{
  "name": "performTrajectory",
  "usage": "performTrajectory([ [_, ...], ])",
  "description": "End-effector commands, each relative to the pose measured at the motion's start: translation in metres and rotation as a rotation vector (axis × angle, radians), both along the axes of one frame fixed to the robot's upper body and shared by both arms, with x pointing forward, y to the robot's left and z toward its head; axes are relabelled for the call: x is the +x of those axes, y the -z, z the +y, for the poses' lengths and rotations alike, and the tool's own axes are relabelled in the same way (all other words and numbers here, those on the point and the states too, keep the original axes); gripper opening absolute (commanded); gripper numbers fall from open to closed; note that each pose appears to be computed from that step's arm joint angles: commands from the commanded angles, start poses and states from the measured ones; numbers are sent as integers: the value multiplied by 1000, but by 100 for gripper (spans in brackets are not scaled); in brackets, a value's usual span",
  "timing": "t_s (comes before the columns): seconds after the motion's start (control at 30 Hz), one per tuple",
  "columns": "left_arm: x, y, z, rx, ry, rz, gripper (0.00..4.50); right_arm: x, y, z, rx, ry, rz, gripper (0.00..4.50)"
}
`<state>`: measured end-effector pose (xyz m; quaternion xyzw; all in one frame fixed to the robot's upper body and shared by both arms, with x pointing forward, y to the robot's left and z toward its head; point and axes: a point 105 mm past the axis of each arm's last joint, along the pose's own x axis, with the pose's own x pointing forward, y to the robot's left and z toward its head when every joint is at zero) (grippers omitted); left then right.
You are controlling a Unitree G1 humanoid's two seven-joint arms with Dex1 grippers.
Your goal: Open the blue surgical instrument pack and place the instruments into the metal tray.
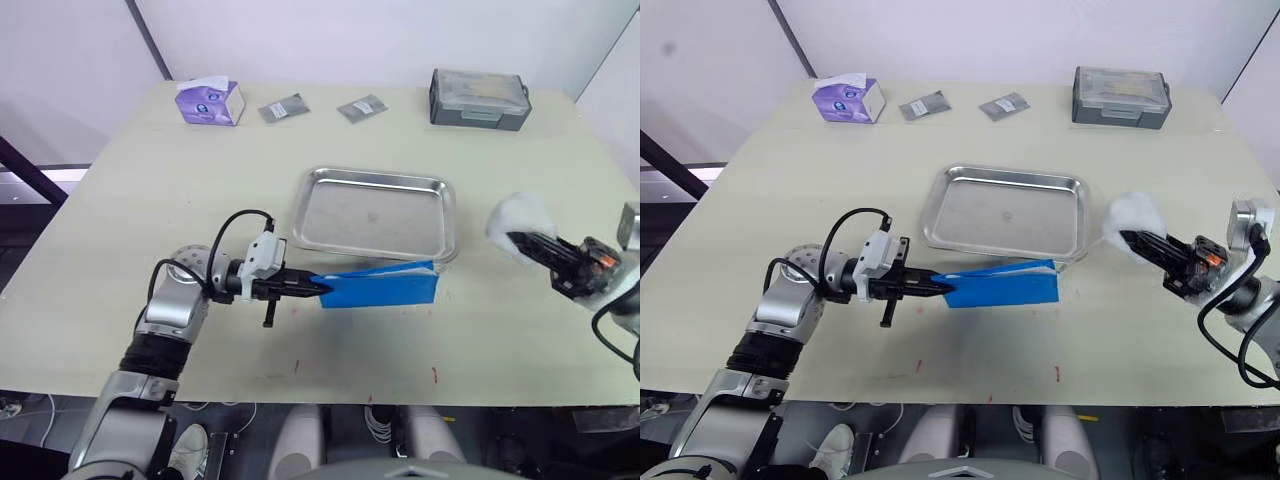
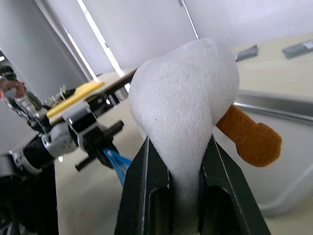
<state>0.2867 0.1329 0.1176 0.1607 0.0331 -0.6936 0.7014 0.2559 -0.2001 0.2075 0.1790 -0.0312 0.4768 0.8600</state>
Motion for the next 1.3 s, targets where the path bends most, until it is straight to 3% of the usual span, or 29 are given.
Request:
performTrajectory([
  [0.03, 2, -1, -1, 17, 1, 7, 0, -4, -37, 21, -33, -51, -149, 2],
  [0.17, 4, 1, -11, 27, 30, -2, 0, 11, -35, 74, -308, -168, -289, 2],
  [0.63, 3, 4, -17, 31, 47, 5, 0, 24, -20, 149, -587, -367, -539, 2],
  [1.1, 6, 5, -16, 31, 32, 16, 0, 11, -29, 206, -576, -525, -736, 2],
  [1.3, 6, 7, -16, 31, 28, 21, 0, 8, -30, 213, -564, -547, -798, 2],
])
